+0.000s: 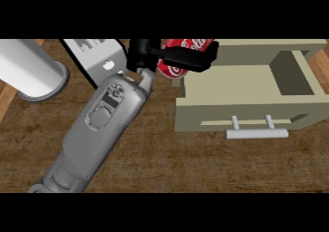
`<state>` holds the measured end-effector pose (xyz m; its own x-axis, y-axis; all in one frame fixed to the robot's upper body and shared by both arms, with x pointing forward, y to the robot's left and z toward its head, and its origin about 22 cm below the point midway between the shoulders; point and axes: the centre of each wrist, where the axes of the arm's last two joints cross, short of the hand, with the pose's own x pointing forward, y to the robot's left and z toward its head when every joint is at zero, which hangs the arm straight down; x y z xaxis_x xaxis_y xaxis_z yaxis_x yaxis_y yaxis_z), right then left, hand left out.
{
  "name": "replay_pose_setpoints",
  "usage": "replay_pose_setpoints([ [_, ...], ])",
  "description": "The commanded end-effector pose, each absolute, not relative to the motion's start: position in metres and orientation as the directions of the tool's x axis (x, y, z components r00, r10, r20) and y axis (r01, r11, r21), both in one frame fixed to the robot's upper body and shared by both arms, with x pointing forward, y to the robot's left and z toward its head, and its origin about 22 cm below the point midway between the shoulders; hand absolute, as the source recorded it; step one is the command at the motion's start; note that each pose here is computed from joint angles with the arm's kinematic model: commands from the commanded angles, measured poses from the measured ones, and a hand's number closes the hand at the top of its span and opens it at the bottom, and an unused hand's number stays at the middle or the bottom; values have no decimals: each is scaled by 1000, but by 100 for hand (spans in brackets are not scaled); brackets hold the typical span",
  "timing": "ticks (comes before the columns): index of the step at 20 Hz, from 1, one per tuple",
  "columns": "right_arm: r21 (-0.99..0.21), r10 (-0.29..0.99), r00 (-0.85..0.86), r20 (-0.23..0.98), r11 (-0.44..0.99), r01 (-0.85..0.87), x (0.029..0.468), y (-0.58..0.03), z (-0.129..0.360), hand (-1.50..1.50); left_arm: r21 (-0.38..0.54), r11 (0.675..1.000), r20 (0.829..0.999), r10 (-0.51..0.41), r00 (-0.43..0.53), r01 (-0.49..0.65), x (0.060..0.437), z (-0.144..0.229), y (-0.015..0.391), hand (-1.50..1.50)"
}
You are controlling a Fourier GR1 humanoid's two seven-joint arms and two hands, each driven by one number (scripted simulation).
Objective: Pick up the can, place it into the drawer and close the drawer
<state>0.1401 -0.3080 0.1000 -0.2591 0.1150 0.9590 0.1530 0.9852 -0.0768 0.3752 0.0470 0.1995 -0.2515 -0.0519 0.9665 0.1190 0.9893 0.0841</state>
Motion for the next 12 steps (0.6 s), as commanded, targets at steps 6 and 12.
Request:
replay_pose_setpoints([
  [6, -83, 119, -260, 958, 986, 147, 150, -303, 101, -150, 104, 987, 970, -74, -231, 121, 386, 230, 4, 150],
  [12, -76, 106, -258, 960, 990, 122, 150, -312, 94, -150, 150, 983, 966, -123, -229, 105, 407, 236, -7, 150],
])
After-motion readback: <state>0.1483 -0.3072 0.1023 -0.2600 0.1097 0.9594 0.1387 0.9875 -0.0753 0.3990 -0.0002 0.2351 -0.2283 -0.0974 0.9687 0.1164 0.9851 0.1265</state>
